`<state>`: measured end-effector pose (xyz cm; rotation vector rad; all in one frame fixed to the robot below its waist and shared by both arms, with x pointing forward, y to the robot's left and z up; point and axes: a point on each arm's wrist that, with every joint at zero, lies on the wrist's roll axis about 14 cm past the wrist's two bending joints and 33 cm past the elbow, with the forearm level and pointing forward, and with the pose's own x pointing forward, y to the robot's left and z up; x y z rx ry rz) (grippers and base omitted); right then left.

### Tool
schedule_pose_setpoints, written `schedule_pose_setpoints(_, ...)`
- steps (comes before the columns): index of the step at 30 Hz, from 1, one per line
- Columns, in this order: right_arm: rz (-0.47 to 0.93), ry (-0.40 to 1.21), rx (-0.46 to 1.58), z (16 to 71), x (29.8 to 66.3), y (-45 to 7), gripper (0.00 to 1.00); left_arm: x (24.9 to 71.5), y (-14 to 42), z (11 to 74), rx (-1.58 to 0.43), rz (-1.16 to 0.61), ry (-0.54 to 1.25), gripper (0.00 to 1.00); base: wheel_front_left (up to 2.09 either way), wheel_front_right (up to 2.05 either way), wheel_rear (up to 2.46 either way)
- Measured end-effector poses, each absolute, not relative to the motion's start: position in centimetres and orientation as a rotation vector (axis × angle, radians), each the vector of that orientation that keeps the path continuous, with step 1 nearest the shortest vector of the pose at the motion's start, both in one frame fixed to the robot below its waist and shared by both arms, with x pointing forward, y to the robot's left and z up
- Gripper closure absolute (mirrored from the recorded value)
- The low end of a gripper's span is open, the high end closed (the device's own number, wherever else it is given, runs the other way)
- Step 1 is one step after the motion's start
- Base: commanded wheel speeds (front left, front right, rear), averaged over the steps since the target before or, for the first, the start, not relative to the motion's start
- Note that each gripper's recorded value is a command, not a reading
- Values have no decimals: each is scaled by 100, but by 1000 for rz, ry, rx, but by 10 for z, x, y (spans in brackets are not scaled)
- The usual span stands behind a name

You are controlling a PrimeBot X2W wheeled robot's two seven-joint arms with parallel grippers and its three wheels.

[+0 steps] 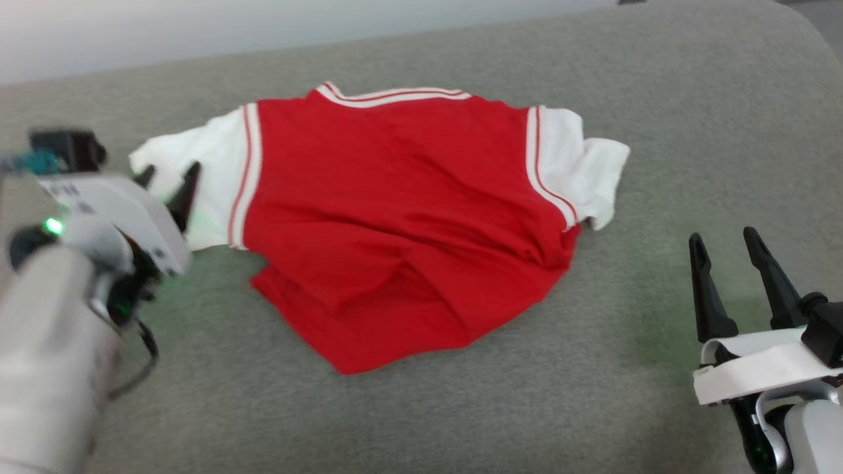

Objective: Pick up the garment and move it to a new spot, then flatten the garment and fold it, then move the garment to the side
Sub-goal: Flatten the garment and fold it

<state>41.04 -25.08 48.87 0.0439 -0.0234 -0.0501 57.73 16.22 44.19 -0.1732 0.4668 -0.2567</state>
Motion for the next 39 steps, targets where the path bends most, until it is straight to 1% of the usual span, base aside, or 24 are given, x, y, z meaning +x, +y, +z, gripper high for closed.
schedule_pose_setpoints(5,62,-2,20,489,429,-233,0,539,168,446,-221,-244,270,0,0,0,0)
schedule_pose_setpoints(7,110,10,7,492,439,-226,0,521,168,445,-243,-224,226,0,0,0,0)
schedule_pose_setpoints(10,180,36,-17,497,456,-216,0,495,168,447,-219,-212,192,0,0,0,0)
schedule_pose_setpoints(12,227,67,-50,501,470,-210,0,483,170,461,-191,-198,130,0,0,0,0)
schedule_pose_setpoints(14,276,123,-88,499,483,-203,0,470,174,477,-165,-171,63,0,0,0,0)
schedule_pose_setpoints(18,351,281,-160,489,508,-193,0,438,186,486,-114,-100,7,0,0,0,0)
schedule_pose_setpoints(24,395,626,-224,455,529,-195,0,415,193,497,-87,-45,-45,0,0,0,0)
schedule_pose_setpoints(26,396,709,-226,449,537,-198,0,413,194,494,-91,-32,-41,0,0,0,0)
schedule_pose_setpoints(29,362,824,-253,437,548,-214,0,415,195,490,-94,-26,-38,0,0,0,0)
schedule_pose_setpoints(33,347,924,-272,416,560,-219,0,417,201,481,-84,-10,-20,0,0,0,0)
schedule_pose_setpoints(36,370,1008,-250,393,558,-210,0,418,208,472,-70,5,4,0,0,0,0)
schedule_pose_setpoints(39,387,1038,-233,386,562,-206,0,419,213,469,-59,16,9,0,0,0,0)
